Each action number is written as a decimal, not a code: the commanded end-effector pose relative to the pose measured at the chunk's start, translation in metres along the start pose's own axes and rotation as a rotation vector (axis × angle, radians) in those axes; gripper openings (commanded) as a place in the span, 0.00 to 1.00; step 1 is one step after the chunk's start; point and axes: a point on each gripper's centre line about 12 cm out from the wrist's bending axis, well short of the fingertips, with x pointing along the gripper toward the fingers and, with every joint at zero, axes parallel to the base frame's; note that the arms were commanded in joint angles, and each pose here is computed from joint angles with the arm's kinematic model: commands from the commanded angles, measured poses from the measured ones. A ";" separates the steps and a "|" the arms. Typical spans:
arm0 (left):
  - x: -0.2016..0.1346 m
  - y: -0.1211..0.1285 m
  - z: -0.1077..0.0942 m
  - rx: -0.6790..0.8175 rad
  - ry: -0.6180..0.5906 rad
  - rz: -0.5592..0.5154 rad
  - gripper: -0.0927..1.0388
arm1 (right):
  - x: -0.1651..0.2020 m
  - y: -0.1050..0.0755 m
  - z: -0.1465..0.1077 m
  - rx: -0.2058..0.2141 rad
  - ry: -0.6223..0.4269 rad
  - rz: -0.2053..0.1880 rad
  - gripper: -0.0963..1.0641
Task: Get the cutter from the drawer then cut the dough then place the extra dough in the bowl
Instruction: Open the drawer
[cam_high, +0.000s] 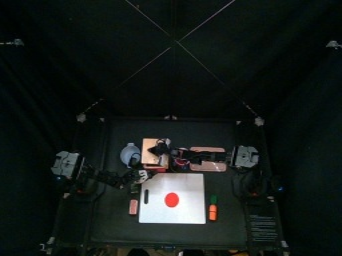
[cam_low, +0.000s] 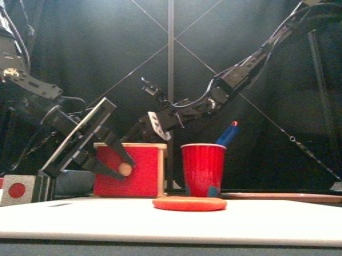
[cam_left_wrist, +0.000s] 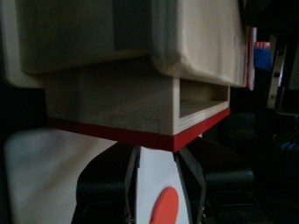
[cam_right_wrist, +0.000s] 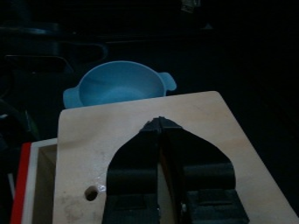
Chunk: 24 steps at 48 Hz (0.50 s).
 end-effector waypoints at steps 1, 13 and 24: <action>-0.004 -0.006 -0.014 0.013 0.046 -0.015 0.55 | -0.002 -0.002 0.004 -0.001 0.007 -0.004 0.04; -0.008 -0.004 -0.025 0.027 0.095 0.006 0.56 | -0.002 -0.005 0.002 -0.001 0.012 -0.009 0.04; -0.013 -0.001 -0.032 0.040 0.131 0.020 0.55 | -0.002 -0.006 0.002 0.000 0.012 -0.010 0.04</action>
